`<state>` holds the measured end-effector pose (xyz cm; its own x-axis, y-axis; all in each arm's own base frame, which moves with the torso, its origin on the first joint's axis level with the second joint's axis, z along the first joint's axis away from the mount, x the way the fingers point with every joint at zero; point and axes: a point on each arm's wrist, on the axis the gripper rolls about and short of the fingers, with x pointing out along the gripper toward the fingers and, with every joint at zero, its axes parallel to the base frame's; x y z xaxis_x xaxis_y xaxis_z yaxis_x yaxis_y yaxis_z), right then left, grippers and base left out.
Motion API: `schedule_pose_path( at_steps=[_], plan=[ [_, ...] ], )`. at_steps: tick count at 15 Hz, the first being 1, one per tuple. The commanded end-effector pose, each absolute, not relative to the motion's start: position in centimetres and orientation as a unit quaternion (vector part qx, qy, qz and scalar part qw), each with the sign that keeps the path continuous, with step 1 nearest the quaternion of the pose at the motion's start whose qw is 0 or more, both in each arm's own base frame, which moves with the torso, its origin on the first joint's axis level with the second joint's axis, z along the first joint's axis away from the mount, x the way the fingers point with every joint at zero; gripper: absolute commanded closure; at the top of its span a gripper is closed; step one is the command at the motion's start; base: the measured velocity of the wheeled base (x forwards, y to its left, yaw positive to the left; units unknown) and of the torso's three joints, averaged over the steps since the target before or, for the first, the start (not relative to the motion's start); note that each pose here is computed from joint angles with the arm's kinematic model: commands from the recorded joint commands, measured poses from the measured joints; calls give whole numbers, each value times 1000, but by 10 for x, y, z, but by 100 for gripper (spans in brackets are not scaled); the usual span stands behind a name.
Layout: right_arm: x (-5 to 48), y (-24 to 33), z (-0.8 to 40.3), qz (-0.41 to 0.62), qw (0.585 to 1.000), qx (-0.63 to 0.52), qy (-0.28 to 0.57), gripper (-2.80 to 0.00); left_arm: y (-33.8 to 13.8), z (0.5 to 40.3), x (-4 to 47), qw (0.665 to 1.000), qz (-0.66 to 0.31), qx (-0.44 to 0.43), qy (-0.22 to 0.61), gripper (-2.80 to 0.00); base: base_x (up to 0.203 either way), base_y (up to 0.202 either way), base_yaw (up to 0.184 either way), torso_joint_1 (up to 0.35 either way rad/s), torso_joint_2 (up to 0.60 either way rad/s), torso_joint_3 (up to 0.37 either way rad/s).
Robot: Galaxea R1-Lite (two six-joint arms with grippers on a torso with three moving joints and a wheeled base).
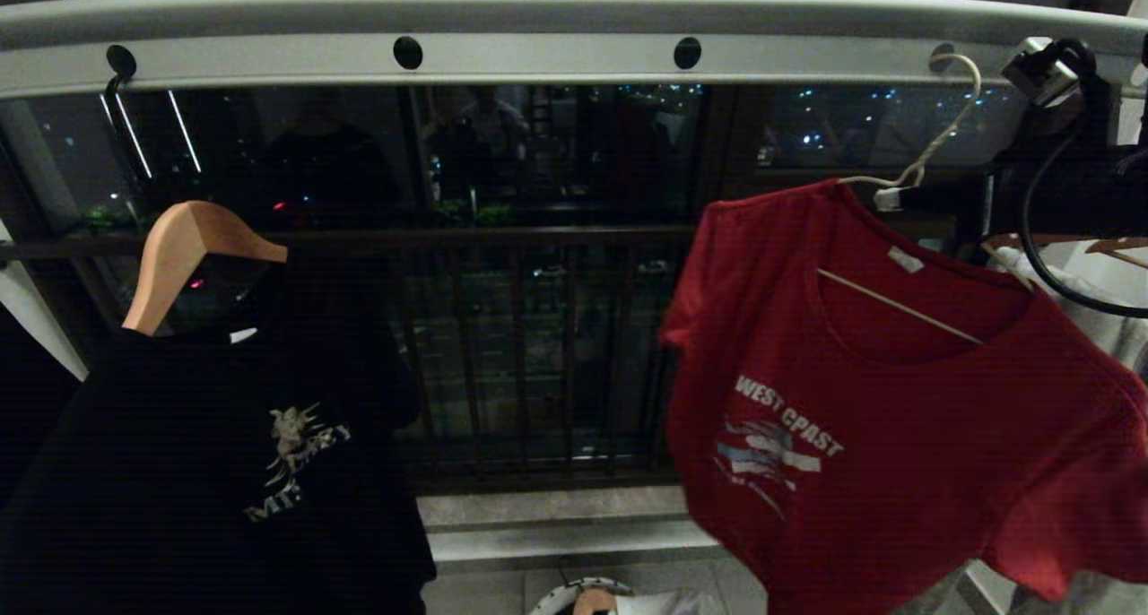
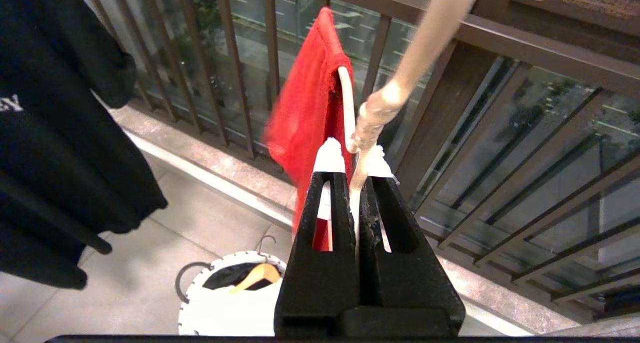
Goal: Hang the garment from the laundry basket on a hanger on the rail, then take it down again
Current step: Take the clothes off the clothes rack
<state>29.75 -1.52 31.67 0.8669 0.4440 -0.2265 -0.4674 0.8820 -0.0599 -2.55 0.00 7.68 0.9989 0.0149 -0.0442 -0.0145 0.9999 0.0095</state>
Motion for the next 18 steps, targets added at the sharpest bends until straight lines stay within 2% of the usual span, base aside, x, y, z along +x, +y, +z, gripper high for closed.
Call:
schedule_pose_path(
  at_steps=[1,18],
  plan=[
    [294,-15,320,237,965,-59,98,0,0,77,-26,1000,7,5,21,0,0,0,0,0,0,0],
    [248,-8,332,239,966,-70,65,0,0,77,-26,1000,7,5,22,0,0,0,0,0,0,0]
  ],
)
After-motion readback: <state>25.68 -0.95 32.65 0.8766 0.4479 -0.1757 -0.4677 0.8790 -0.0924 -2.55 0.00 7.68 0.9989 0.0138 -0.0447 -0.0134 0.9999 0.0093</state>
